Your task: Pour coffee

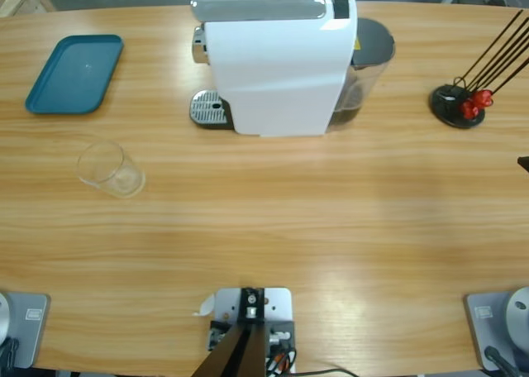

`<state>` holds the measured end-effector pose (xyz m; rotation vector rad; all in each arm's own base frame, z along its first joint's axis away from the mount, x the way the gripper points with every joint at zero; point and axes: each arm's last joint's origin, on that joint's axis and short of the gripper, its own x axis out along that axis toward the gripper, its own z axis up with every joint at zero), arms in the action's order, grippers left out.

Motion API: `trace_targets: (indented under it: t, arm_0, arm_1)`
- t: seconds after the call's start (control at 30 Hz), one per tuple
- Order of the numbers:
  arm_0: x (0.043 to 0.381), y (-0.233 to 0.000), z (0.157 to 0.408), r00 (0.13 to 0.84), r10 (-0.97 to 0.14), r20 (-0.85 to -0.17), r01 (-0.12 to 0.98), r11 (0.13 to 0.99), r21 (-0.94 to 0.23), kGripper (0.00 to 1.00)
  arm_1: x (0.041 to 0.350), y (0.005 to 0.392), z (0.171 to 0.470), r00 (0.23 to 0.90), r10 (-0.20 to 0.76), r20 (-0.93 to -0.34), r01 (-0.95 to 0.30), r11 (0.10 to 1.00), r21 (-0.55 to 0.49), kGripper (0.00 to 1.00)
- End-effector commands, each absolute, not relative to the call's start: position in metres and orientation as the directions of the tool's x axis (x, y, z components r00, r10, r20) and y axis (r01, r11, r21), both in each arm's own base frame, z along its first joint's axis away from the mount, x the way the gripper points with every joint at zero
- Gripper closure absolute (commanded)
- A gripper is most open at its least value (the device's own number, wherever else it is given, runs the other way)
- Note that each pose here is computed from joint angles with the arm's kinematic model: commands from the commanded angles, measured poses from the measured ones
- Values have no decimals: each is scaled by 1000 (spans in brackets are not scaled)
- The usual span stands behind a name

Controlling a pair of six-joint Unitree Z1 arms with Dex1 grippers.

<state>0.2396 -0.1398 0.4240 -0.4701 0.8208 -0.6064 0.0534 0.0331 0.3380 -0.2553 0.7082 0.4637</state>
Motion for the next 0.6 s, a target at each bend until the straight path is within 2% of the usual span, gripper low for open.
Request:
trace_targets:
  t: [0.03,0.17,0.27,0.37,0.47,0.6]
  arm_0:
    - [310,-175,387,466,-638,-612,172,744,-645,10]
    - [326,-191,373,409,-641,-649,156,750,-642,90]
    - [333,-194,365,383,-649,-658,140,744,-653,96]
    - [331,-198,363,312,-711,-630,174,694,-698,88]
    - [325,-205,353,247,-723,-645,164,688,-707,100]
    - [323,-203,347,228,-704,-672,136,707,-695,148]
  arm_1:
    - [52,32,334,653,325,-684,-494,867,-60,0]
    - [55,35,334,646,319,-693,-495,867,-62,0]
    - [56,36,334,641,315,-700,-495,867,-64,0]
    - [58,37,334,638,312,-704,-495,866,-65,0]
    - [58,38,334,636,310,-707,-496,866,-66,0]
    - [57,37,334,637,313,-704,-496,866,-64,0]
